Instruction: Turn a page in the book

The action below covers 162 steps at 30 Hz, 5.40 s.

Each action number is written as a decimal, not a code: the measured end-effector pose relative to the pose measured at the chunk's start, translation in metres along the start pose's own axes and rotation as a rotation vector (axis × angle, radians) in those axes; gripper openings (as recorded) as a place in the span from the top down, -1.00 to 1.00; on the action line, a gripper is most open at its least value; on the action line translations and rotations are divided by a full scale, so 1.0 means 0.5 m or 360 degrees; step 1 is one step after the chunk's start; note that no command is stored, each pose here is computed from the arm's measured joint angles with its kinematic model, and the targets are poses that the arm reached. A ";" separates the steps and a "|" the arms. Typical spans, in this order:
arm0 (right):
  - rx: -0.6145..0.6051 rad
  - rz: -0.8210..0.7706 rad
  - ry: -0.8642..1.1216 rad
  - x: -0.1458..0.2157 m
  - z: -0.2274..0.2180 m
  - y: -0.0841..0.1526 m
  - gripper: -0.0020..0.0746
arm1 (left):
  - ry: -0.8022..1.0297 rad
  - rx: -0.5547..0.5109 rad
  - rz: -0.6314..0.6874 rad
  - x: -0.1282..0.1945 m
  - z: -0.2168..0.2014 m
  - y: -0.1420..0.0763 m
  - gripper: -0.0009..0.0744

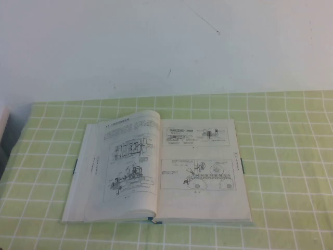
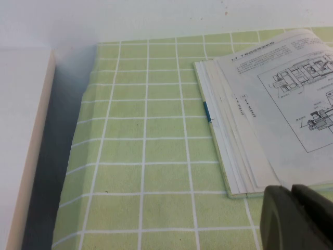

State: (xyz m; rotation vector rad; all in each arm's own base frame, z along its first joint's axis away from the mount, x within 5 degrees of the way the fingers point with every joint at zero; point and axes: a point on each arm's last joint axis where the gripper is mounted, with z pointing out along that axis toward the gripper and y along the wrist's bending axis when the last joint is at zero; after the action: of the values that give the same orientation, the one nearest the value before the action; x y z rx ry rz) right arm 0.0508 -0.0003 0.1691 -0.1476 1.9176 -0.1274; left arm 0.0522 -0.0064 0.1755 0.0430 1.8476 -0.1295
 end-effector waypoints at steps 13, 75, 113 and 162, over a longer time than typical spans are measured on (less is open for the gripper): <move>0.0000 0.0000 0.0000 0.000 0.000 0.000 0.96 | 0.0000 0.0000 0.0000 0.000 0.000 0.000 0.99; 0.0049 -0.0001 -0.0239 -0.022 0.001 -0.005 0.96 | -0.0261 0.0008 0.0011 -0.027 -0.001 -0.001 0.99; 0.0108 0.0064 -0.0656 -0.174 -0.091 -0.031 0.96 | -0.0664 0.0099 -0.0276 -0.160 -0.064 -0.011 0.99; -0.1363 0.0068 0.0749 -0.309 0.419 0.188 0.96 | 0.0887 0.0812 -0.0363 -0.254 0.501 -0.168 0.99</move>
State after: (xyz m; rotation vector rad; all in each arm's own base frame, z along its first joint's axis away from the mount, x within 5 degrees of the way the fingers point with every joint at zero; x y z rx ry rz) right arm 0.2962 0.1141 0.2249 -0.6955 2.3264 0.7607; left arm 0.3189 -0.1129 0.2351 0.2440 2.3235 -0.8154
